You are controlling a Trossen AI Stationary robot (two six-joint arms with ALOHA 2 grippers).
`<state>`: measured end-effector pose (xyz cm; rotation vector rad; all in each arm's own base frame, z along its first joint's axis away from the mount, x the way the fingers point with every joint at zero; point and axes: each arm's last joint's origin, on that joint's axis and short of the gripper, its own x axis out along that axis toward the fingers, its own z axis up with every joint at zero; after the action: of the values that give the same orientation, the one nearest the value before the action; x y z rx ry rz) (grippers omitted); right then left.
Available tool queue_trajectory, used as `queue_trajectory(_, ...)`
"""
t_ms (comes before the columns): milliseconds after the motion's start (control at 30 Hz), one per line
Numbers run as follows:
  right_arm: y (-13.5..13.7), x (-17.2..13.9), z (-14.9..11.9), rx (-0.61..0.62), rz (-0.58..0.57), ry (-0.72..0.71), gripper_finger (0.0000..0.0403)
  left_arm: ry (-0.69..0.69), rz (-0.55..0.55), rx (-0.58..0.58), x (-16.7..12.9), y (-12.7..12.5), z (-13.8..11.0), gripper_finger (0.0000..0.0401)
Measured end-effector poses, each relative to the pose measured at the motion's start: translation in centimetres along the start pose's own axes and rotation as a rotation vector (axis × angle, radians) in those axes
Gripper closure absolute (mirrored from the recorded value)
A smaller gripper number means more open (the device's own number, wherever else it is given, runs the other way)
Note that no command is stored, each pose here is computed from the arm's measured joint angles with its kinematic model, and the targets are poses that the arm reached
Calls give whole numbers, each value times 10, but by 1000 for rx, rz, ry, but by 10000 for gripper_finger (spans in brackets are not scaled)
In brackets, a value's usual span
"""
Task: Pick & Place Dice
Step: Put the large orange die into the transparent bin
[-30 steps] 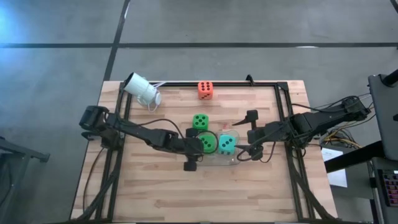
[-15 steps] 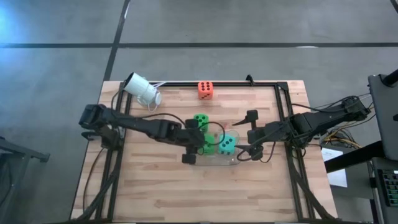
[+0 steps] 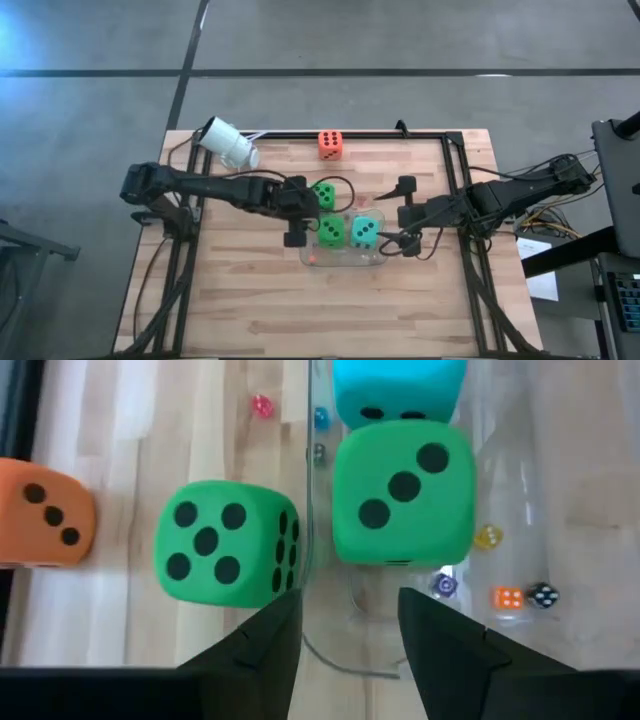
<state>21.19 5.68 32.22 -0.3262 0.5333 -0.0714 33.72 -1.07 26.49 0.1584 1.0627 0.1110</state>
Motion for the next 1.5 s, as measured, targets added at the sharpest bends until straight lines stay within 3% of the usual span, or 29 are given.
queue_trajectory(267,-5,1,-3,94,-183,21,3,-139,17,4,-44,2,-34,234)
queue_trajectory(567,-4,2,-6,116,-196,29,3,-354,24,-62,-75,8,-90,236)
queue_trajectory(867,-3,3,-7,94,-195,35,3,-490,28,-89,-79,8,-127,237)
queue_trajectory(1067,-3,3,-7,35,-194,40,3,-497,31,-72,-75,7,-137,236)
queue_trajectory(1267,-7,4,-4,97,-217,14,3,-510,28,-83,-74,6,-137,237)
queue_trajectory(1500,-41,12,-1,349,-289,-16,3,-526,26,-97,-74,6,-136,237)
